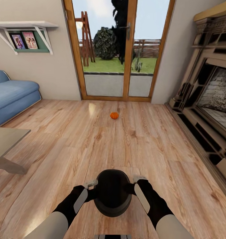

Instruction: Place each of the two pumpkins and all three candles from the living room inside a cabinet in the living room (use any cabinet), then make sure every cabinet is closed, and position the cauldron so it is next to a table in the living room.

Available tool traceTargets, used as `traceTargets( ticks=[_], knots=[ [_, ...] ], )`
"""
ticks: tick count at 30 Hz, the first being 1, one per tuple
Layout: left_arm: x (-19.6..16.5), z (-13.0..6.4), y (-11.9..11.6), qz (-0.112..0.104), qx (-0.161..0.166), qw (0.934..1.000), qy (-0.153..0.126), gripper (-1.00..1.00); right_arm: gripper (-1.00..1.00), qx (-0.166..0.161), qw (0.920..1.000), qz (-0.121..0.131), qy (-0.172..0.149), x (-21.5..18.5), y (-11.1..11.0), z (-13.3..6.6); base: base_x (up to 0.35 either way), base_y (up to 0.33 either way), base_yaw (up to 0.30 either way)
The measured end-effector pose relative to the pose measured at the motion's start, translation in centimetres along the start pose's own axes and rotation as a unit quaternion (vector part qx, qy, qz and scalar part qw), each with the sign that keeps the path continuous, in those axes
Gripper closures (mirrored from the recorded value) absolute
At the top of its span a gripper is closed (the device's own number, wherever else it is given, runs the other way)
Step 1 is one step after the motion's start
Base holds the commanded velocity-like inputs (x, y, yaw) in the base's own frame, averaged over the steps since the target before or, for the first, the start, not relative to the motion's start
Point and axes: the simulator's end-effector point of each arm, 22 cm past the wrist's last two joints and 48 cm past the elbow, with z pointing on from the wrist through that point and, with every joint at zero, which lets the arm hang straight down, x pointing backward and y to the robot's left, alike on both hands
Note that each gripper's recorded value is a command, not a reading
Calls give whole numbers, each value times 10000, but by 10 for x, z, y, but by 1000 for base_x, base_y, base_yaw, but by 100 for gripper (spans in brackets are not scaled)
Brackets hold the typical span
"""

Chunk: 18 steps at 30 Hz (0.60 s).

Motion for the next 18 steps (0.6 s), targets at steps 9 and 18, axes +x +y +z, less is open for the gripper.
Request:
traceTargets(
  ticks=[9, 18],
  knots=[
    [1, 0, -1, 7, 6, 10000, 4, -100, -100, 45, 9999, 64, -142, -7, -10, 1, 0, 0, 0],
    [1, 0, -1, 7, 6, 10000, 3, -100, -100, 372, 9991, 156, -163, -4, -54, 11, 0, 0, 0]
  ],
)
